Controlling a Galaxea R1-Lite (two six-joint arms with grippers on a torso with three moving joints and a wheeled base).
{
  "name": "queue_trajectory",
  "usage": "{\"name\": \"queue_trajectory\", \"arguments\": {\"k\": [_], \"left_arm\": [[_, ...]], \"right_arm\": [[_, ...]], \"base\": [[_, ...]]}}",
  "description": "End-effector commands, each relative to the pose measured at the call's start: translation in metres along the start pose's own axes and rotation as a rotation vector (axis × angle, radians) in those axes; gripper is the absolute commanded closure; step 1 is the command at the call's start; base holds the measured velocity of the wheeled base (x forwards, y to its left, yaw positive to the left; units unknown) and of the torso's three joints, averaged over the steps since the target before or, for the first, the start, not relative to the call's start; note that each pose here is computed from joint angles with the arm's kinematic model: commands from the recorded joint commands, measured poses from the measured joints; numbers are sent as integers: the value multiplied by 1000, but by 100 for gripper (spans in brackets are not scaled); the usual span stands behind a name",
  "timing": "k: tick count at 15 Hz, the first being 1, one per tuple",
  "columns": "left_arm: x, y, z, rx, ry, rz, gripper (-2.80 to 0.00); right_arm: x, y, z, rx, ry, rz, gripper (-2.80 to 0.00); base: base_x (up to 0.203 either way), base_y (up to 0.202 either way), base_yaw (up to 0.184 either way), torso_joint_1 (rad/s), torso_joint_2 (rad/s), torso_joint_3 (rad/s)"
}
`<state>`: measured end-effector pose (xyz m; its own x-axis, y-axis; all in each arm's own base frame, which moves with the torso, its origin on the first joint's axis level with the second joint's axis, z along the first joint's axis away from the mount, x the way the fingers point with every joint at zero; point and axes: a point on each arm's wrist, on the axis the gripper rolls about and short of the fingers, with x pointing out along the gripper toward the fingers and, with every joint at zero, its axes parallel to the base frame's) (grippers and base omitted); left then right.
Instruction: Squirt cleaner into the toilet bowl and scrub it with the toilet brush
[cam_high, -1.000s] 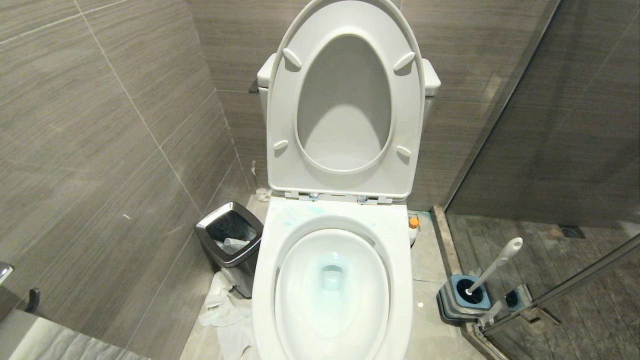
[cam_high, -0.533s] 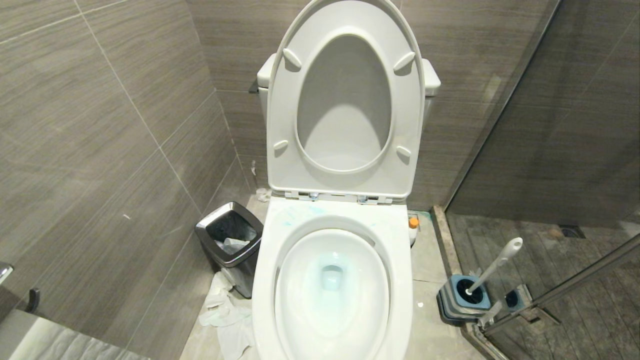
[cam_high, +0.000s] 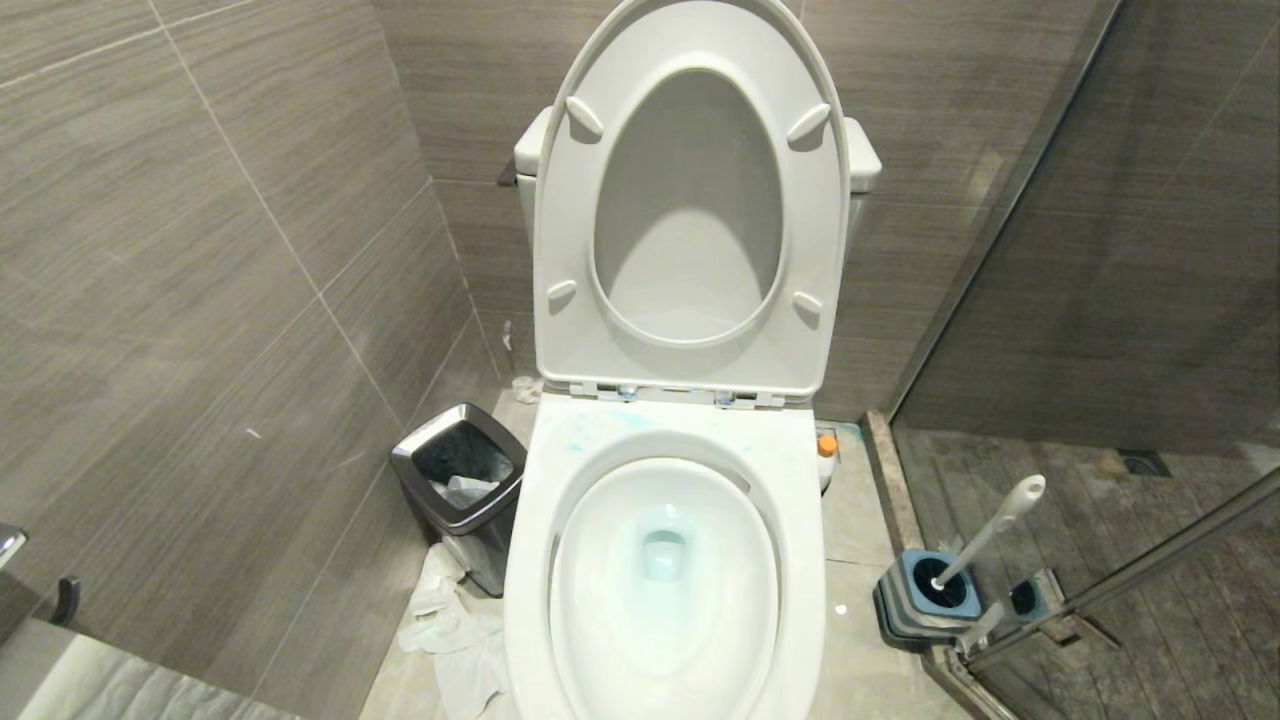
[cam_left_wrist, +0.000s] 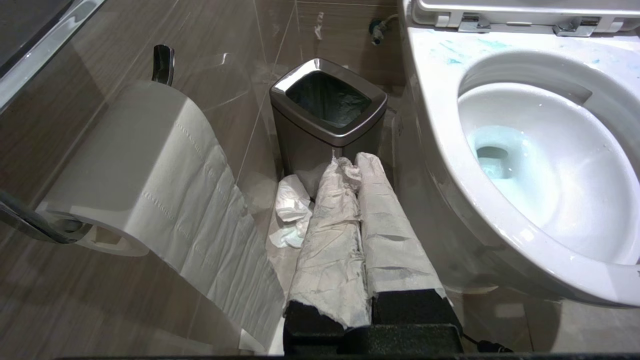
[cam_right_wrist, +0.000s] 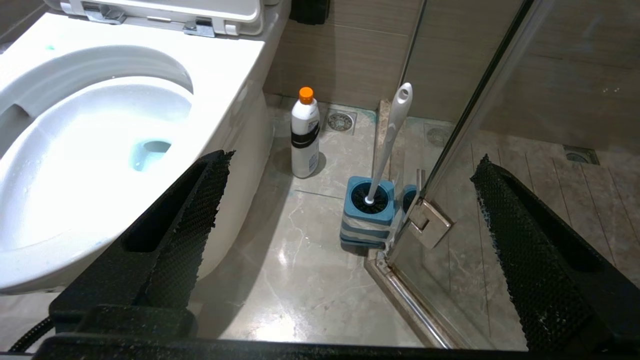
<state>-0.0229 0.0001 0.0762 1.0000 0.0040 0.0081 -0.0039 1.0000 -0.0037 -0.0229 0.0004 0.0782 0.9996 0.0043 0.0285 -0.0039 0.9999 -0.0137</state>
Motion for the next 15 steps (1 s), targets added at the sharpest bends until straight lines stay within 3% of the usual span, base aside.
{"name": "queue_trajectory", "arguments": {"k": [1, 15], "left_arm": [[1, 0, -2, -1, 7, 1, 0], [1, 0, -2, -1, 7, 1, 0]], "right_arm": [[1, 0, -3, 0, 10, 0, -280], [1, 0, -3, 0, 10, 0, -280]], "base": [[0, 0, 0, 0, 0, 0], [0, 0, 0, 0, 0, 0]]}}
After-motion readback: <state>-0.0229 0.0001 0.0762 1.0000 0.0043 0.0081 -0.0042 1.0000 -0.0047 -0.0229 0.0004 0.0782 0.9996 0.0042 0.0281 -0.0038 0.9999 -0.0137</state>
